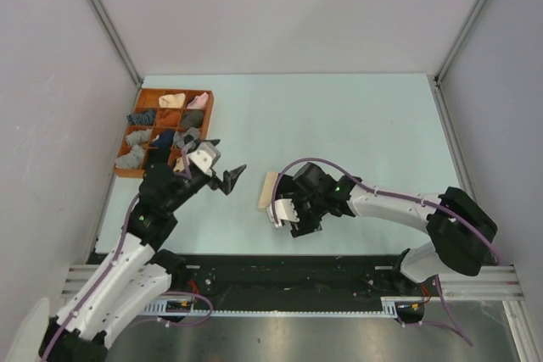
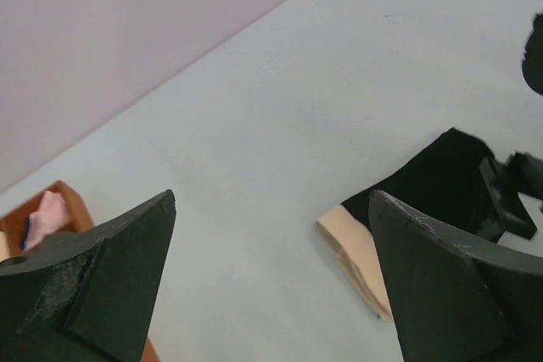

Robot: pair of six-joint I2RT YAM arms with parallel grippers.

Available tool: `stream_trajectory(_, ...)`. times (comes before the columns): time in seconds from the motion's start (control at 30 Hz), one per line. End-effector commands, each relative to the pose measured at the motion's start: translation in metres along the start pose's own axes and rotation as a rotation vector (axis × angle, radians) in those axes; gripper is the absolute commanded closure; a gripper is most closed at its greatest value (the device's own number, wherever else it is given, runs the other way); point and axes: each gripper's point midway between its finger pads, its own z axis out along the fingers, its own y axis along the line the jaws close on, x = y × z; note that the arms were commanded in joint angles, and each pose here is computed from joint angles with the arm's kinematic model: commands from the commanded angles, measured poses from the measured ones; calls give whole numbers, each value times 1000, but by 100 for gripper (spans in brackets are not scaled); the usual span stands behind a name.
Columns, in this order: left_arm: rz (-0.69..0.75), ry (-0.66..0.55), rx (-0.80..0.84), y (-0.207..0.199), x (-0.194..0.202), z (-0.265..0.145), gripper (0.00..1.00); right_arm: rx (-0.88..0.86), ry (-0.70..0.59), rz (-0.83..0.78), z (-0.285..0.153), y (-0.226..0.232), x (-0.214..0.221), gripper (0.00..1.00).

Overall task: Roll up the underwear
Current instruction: Fold the underwear at the center of the board.

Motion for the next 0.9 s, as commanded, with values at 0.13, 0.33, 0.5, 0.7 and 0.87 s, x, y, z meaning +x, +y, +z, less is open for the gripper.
stream_trajectory(0.13, 182, -18, 133, -33, 36, -34, 0, 169, 85, -40, 12, -41, 13, 33)
stream_trajectory(0.33, 196, -93, 171, -42, 24, -36, 0, 111, 142, -24, 31, -28, 30, 45)
stream_trajectory(0.5, 205, -115, 222, -53, 22, -38, 0, 89, 211, -6, 39, -23, 49, 59)
stream_trajectory(0.7, 261, -173, 334, -77, 18, -44, 0, 55, 232, 40, 36, -19, 63, 87)
stream_trajectory(0.87, 309, -188, 467, -108, 16, -50, 3, -91, 123, 142, 8, 1, 54, 89)
